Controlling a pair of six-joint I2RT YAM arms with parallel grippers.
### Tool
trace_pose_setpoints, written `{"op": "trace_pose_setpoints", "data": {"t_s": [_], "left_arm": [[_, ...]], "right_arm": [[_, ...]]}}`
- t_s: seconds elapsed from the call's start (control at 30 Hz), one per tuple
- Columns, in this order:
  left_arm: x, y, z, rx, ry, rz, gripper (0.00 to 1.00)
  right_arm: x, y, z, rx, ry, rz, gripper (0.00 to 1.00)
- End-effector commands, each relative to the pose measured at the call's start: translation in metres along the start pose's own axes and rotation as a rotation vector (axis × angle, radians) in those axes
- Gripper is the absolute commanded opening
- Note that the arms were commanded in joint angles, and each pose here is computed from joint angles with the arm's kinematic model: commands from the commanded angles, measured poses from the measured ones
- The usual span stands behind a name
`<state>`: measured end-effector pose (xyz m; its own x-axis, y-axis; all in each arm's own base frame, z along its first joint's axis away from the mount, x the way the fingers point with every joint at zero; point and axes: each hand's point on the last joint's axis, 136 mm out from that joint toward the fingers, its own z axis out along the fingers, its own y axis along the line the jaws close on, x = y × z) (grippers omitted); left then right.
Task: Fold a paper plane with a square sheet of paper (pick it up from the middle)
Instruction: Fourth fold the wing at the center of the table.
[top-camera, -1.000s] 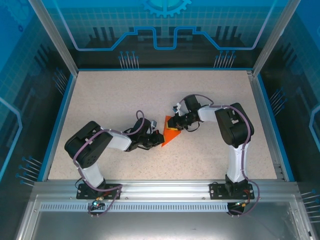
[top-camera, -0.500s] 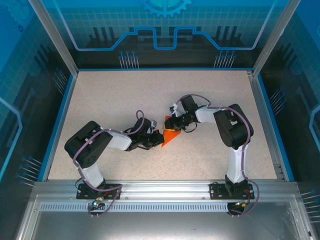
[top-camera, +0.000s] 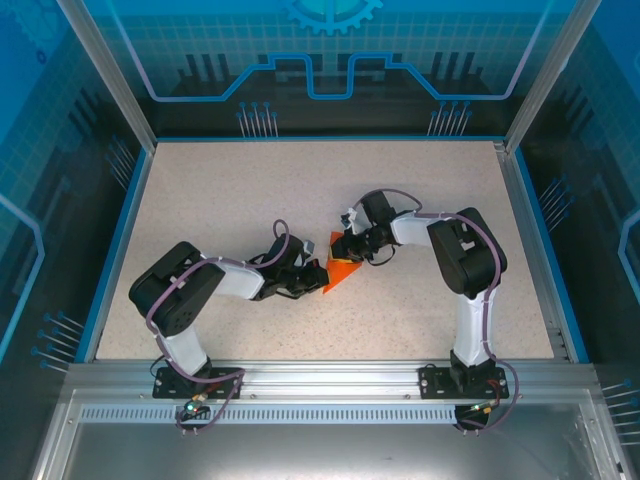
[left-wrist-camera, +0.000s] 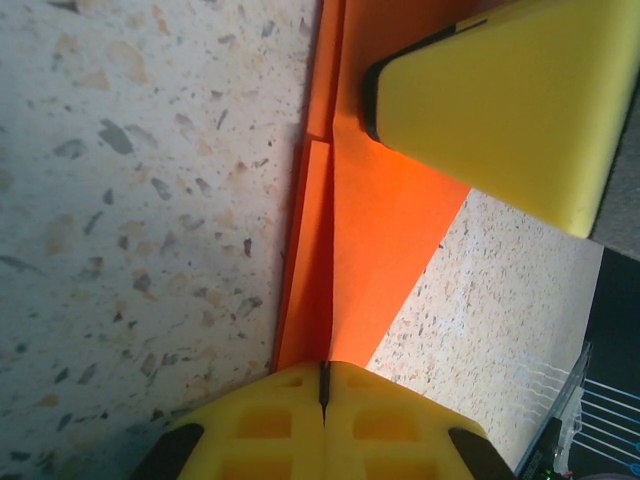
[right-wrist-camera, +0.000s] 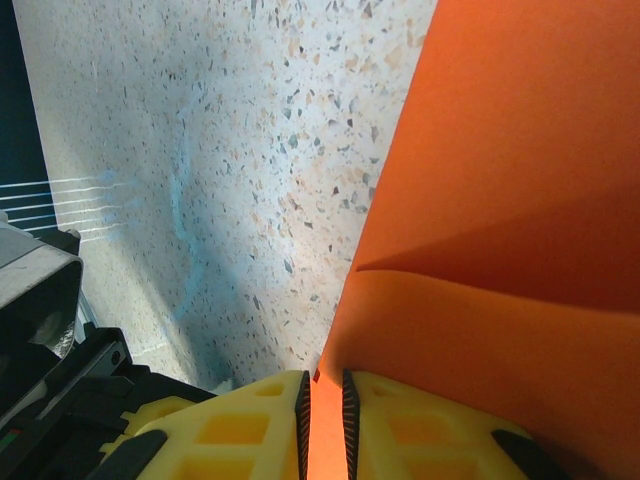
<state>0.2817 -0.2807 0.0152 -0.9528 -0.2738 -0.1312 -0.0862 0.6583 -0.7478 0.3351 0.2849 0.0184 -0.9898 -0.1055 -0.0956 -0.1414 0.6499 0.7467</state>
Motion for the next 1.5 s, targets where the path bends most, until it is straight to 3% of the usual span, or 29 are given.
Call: {"op": "trace_pose_setpoints", "data": {"t_s": [0.0, 0.9, 1.2, 1.47], "left_arm": [[0.007, 0.011, -0.005, -0.061, 0.023, 0.007, 0.05], [0.004, -0.002, -0.025, -0.101, -0.009, 0.088, 0.23], [0.003, -0.022, -0.024, -0.021, -0.019, 0.126, 0.30], [0.002, -0.013, -0.018, -0.083, 0.002, 0.125, 0.26]], "right_arm": [[0.004, -0.021, 0.003, 0.056, 0.024, 0.031, 0.19], [0.007, -0.027, 0.007, 0.061, 0.046, 0.034, 0.19], [0.007, -0.026, 0.007, 0.056, 0.050, 0.034, 0.19], [0.006, -0.026, 0.007, 0.051, 0.051, 0.033, 0.19]]}}
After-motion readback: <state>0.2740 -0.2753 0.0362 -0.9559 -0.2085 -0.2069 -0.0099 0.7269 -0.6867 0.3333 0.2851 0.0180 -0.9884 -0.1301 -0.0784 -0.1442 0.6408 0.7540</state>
